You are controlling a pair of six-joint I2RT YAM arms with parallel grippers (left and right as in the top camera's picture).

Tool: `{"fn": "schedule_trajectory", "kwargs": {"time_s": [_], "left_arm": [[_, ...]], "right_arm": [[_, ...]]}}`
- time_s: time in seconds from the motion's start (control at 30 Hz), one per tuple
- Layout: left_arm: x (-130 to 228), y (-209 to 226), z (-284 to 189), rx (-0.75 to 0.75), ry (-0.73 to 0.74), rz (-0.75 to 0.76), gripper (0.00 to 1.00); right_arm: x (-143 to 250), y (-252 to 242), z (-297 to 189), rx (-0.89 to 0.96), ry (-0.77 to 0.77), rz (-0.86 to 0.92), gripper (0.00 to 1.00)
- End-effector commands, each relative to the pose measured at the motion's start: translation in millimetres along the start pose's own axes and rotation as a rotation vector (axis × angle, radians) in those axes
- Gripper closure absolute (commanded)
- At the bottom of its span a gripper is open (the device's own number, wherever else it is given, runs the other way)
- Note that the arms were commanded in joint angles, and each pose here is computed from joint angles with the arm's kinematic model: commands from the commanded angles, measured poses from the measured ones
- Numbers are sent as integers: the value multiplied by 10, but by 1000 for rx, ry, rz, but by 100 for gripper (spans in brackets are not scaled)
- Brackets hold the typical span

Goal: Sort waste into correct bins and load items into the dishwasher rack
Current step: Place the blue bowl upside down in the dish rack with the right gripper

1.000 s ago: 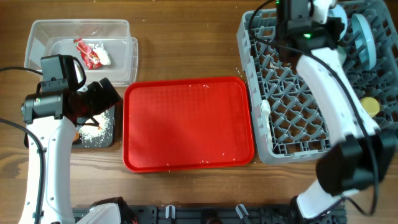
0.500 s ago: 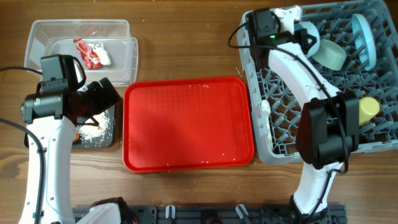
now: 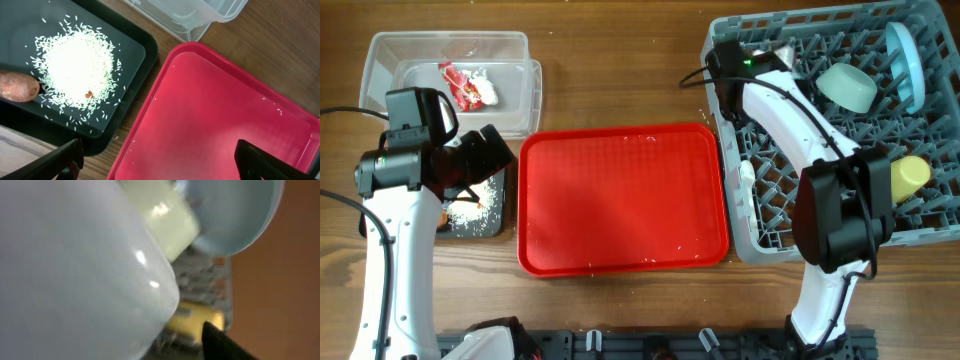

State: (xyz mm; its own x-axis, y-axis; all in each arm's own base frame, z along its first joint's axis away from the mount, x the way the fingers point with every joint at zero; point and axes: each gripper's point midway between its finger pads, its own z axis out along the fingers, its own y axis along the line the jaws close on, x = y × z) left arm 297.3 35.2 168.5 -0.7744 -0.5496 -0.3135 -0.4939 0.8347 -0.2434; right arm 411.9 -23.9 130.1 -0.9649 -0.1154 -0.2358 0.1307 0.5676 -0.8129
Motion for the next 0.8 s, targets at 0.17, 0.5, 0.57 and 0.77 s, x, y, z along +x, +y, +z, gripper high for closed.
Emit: {"fn": "schedule_trajectory", "kwargs": {"time_s": [0.17, 0.5, 0.57, 0.77], "left_arm": [[0, -6, 16, 8, 7, -13, 2], [-36, -439, 20, 141, -30, 129, 0], [36, -684, 63, 177, -34, 258, 0], [658, -678, 417, 28, 208, 444, 0]], "right_arm": [[58, 312, -723, -541, -18, 71, 31], [-214, 416, -2456, -1425, -433, -72, 9], [-282, 419, -2466, -1423, -456, -58, 4], [-214, 234, -1849, -1268, -248, 107, 0]]}}
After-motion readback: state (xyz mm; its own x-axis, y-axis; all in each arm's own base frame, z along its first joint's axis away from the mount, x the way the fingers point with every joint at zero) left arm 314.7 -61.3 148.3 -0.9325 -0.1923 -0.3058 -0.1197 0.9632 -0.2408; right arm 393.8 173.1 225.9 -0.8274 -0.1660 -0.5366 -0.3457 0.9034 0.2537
